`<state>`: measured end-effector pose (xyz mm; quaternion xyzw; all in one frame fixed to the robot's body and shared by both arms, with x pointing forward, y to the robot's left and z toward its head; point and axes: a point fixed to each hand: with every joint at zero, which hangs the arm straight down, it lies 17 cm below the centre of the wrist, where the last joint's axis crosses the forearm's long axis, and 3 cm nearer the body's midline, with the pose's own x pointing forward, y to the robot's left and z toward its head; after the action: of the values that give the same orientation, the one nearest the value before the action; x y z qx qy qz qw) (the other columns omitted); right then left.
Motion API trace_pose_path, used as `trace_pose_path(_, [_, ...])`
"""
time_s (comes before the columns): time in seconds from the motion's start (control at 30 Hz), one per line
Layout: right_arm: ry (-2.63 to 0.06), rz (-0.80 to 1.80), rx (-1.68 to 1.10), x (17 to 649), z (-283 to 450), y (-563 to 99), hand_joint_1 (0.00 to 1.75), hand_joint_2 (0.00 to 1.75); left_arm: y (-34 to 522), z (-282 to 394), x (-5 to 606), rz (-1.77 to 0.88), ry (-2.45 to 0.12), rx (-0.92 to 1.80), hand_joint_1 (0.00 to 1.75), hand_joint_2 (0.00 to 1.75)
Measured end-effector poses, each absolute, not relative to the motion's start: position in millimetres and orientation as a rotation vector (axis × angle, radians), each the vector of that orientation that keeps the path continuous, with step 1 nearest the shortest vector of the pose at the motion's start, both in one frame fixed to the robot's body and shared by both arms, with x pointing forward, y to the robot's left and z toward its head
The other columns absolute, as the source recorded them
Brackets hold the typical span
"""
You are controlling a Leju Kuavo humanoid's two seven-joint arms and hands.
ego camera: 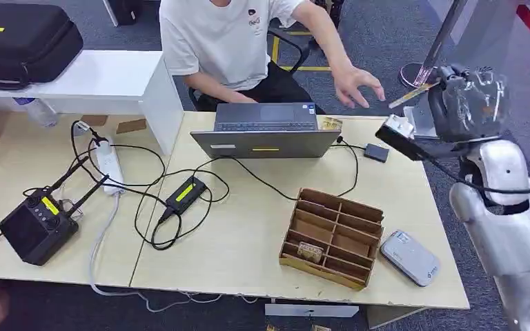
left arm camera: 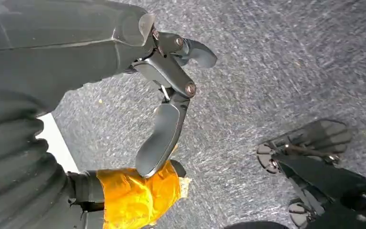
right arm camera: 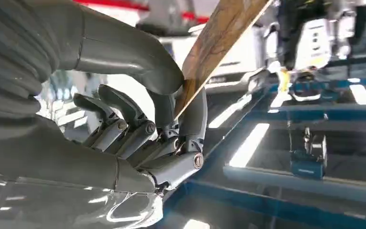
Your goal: Pass the card to the sensor for recognition and then transmit it.
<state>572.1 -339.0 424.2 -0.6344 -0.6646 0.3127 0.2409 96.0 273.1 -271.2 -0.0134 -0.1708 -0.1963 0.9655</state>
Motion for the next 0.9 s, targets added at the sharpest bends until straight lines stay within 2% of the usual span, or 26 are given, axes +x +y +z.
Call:
trace_pose_path(0.17, [-1.719, 0.934, -1.775, 614.1, 423.2, -322.8, 1.75, 1.75, 267.7, -269.6, 101.3, -0.427, -0.352, -0.046, 0.00, 1.75])
trace_pose_path(0.33, [-1.688, 0.965, -1.744, 630.4, 409.6, -311.4, 1.75, 1.75, 263.1, -268.4, 104.3, -0.439, -0.362, -0.059, 0.00, 1.75])
trace_pose_path(0.37, [-1.683, 0.971, -1.737, 632.2, 405.8, -310.0, 0.00, 1.75, 262.8, -268.3, 104.4, -0.442, -0.363, -0.061, 0.00, 1.75])
trace_pose_path(0.9, [-1.710, 1.005, -1.594, 634.8, 360.2, -296.0, 0.00, 1.75, 265.2, -269.3, 102.1, -0.441, -0.361, -0.046, 0.00, 1.75])
